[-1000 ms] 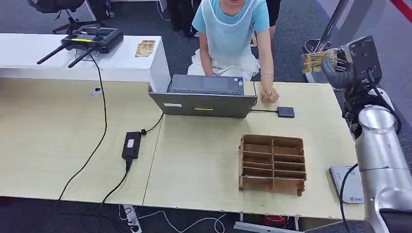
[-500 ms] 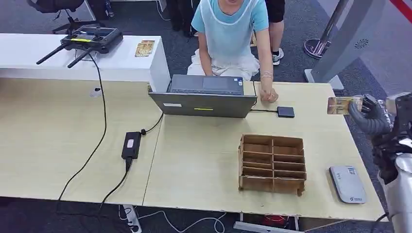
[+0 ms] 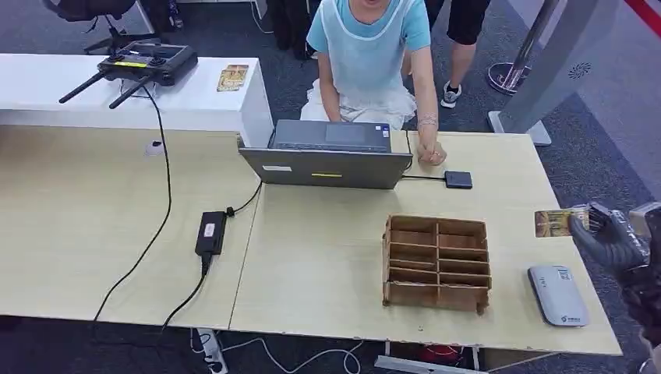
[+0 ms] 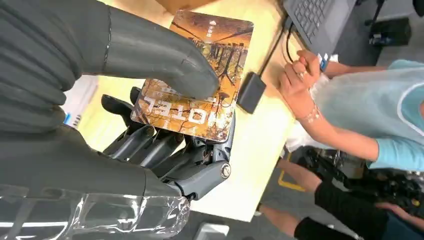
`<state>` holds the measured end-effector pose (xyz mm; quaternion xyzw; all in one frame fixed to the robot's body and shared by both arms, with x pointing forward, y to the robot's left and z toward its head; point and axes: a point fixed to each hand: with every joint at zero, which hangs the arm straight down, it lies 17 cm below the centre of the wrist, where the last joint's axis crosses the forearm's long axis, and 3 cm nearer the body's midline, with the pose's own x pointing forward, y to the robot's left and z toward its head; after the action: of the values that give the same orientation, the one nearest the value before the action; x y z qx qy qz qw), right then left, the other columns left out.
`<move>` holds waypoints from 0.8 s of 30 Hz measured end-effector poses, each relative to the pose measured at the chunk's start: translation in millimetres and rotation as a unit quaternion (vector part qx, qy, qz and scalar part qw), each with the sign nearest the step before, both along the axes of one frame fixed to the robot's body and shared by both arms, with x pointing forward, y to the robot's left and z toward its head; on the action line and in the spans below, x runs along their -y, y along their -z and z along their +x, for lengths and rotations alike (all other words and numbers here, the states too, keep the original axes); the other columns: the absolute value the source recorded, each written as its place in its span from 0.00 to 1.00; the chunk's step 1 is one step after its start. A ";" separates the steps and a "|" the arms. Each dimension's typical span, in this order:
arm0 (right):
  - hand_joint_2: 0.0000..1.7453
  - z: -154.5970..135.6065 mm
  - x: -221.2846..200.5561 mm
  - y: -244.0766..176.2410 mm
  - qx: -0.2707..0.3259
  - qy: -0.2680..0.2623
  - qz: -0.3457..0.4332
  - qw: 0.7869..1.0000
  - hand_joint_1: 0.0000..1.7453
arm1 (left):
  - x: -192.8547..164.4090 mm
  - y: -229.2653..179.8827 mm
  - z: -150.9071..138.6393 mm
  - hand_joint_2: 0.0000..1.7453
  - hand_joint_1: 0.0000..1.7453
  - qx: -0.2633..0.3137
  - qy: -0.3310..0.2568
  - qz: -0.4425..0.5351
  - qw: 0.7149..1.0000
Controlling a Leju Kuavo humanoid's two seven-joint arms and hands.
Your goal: Pass the card to the sensor for recognition and then transmit it.
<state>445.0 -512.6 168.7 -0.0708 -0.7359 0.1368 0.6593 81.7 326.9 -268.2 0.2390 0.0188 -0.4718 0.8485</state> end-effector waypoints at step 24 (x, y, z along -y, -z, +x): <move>1.00 -40.0 21.2 53.6 -0.105 -0.018 -0.026 0.994 1.00 | -4.3 -0.8 2.6 0.00 0.00 0.005 0.006 0.006 1.000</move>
<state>405.0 -533.9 115.1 -0.0603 -0.6602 0.1742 0.7281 84.3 331.2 -267.4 0.2468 0.0157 -0.4755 0.8443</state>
